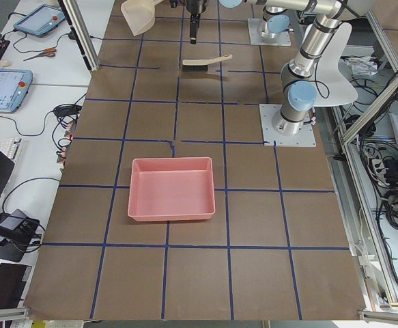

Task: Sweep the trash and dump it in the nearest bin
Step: 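Carry the empty dustpan back over the table with the right gripper, then lower the dustpan beside the brush and open the right gripper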

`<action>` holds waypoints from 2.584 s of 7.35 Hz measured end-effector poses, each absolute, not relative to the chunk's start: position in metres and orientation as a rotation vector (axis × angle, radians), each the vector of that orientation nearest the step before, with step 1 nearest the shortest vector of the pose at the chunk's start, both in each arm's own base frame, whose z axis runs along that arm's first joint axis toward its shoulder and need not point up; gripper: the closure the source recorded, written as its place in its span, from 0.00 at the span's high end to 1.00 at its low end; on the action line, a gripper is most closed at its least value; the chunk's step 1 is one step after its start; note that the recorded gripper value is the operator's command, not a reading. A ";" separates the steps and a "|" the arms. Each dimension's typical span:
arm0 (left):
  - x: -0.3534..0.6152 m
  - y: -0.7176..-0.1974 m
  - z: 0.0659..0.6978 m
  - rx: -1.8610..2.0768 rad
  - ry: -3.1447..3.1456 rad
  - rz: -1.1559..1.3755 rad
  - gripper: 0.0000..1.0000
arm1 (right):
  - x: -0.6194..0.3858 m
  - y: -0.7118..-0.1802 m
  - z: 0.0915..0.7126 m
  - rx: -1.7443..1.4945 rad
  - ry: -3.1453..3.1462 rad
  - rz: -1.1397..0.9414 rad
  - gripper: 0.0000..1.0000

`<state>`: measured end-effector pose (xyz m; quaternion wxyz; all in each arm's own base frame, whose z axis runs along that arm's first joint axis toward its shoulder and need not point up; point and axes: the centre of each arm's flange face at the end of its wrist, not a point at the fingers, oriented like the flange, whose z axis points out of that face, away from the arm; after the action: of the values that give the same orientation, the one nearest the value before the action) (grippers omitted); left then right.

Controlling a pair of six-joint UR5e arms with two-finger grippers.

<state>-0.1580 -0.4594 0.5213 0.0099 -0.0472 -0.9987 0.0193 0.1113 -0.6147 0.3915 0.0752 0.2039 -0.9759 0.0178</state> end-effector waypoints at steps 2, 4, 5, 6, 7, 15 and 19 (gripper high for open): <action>-0.158 -0.459 0.521 -0.147 -3.117 0.061 1.00 | 0.180 -0.604 0.376 0.522 -2.955 0.056 0.06; -0.158 -0.460 0.521 -0.147 -3.117 0.059 1.00 | 0.245 -0.596 0.354 0.485 -2.969 0.091 0.06; -0.158 -0.460 0.521 -0.146 -3.116 0.059 1.00 | 0.275 -0.591 0.340 0.452 -2.978 0.107 0.06; -0.158 -0.460 0.521 -0.146 -3.116 0.059 1.00 | 0.302 -0.585 0.327 0.426 -2.986 0.112 0.06; -0.158 -0.459 0.521 -0.145 -3.116 0.059 1.00 | 0.322 -0.580 0.315 0.411 -3.005 0.117 0.07; -0.158 -0.459 0.521 -0.145 -3.115 0.058 1.00 | 0.360 -0.558 0.268 0.311 -3.083 0.023 0.27; -0.159 -0.459 0.521 -0.145 -3.116 0.058 1.00 | 0.357 -0.563 0.271 0.300 -3.086 0.064 1.00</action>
<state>-0.1587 -0.4591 0.5212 0.0107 -0.0466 -0.9987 0.0186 0.3566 -0.5625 0.2710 0.0204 0.0968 -0.9949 0.0206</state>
